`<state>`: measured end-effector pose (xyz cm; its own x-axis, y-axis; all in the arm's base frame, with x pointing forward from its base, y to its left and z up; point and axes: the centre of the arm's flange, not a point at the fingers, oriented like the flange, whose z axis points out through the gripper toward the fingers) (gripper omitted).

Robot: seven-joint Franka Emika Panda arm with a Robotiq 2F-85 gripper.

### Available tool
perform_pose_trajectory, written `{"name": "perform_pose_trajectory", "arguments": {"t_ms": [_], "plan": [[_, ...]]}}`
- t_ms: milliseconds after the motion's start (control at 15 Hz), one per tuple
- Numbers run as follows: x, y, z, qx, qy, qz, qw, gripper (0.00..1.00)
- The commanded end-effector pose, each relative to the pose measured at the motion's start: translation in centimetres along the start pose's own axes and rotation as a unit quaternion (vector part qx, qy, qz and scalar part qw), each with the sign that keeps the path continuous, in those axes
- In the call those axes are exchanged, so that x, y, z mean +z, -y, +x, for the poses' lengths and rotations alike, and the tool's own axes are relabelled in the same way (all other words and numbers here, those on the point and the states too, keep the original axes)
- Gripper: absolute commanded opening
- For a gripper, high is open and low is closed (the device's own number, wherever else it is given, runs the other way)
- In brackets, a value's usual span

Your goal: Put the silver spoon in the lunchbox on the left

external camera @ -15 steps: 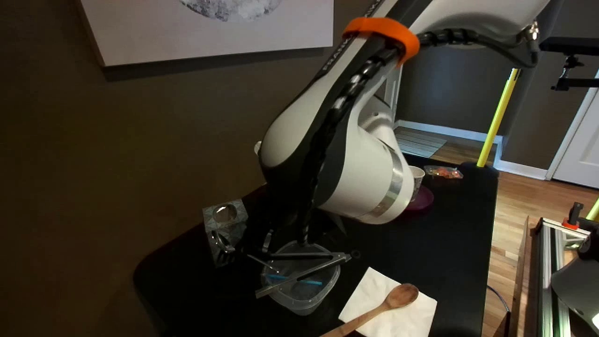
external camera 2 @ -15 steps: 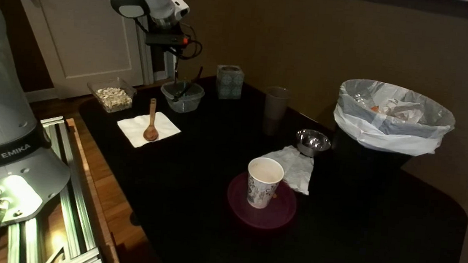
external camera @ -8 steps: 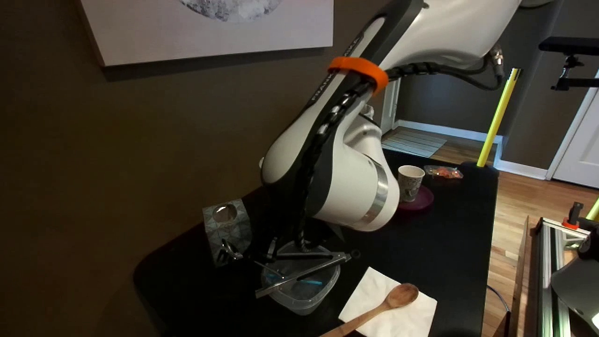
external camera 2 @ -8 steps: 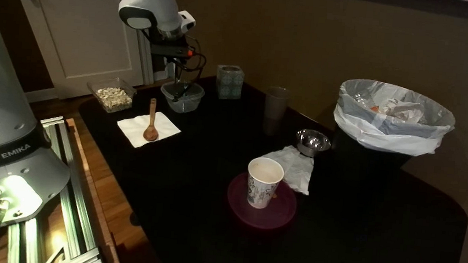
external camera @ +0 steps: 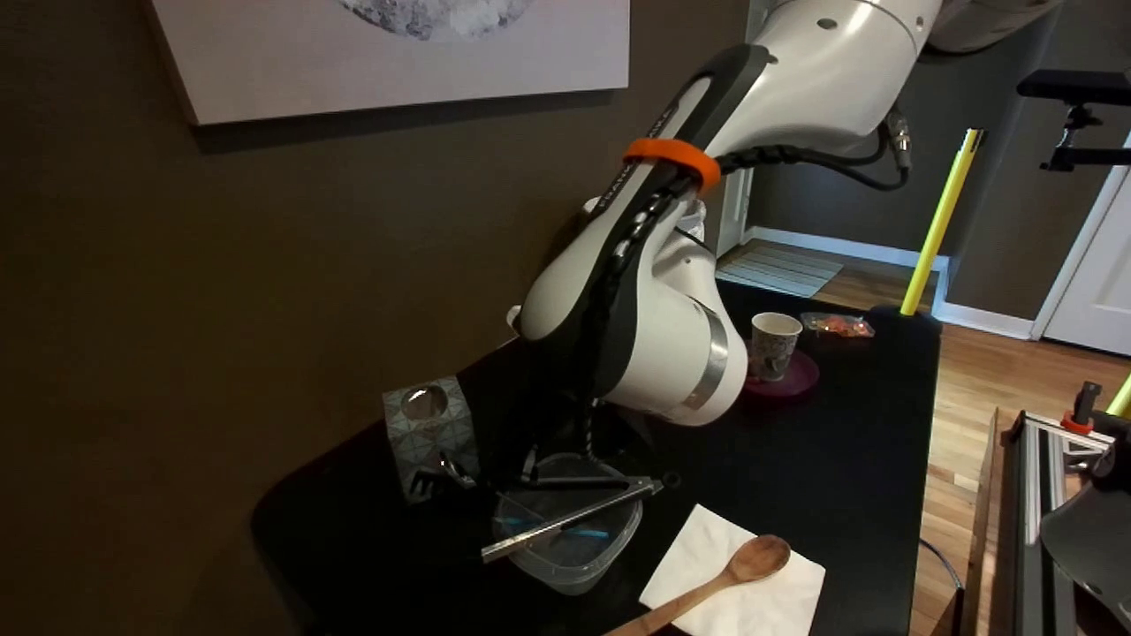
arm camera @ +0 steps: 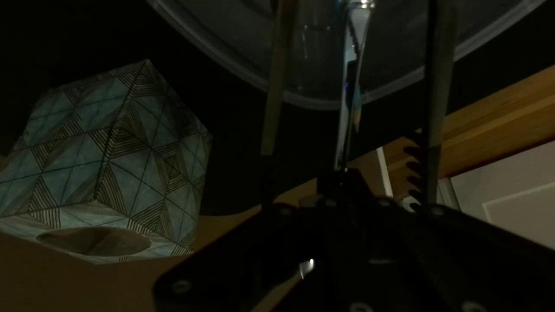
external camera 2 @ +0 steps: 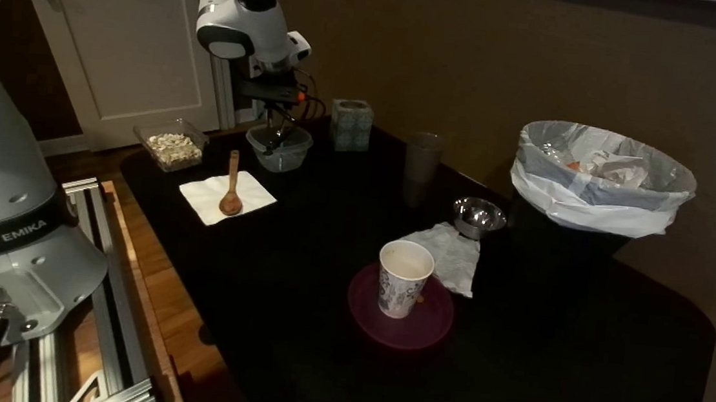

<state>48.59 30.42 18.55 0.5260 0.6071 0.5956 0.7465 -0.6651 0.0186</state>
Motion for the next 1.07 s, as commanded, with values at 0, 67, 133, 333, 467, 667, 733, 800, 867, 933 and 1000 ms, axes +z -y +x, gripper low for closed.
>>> {"name": "perform_pose_trajectory", "arguments": {"t_ms": [0,67,133,333,467,667,733,800,867,933,1000], "plan": [[0.0,0.4,-3.1,-0.011,-0.002,0.011,0.9999,0.02],[-0.1,0.3,-3.5,-0.011,-0.004,0.015,0.9998,0.02],[-0.3,0.2,-3.9,-0.012,-0.005,0.018,0.9998,0.02],[-0.5,0.3,-4.7,-0.018,-0.004,0.028,0.9994,0.02],[-0.6,0.4,-5.1,-0.019,-0.004,0.034,0.9992,0.36],[-0.8,0.4,-5.3,-0.022,-0.007,0.042,0.9989,0.57],[-1.0,0.5,-5.2,-0.023,-0.009,0.044,0.9987,0.63],[-1.6,0.6,-5.0,-0.025,-0.019,0.046,0.9984,0.72],[-2.1,0.6,-4.6,-0.029,-0.030,0.049,0.9979,0.79],[-3.1,0.6,-4.1,-0.035,-0.040,0.047,0.9975,0.88],[-4.3,0.6,-3.7,-0.034,-0.049,0.044,0.9973,0.94]]}}
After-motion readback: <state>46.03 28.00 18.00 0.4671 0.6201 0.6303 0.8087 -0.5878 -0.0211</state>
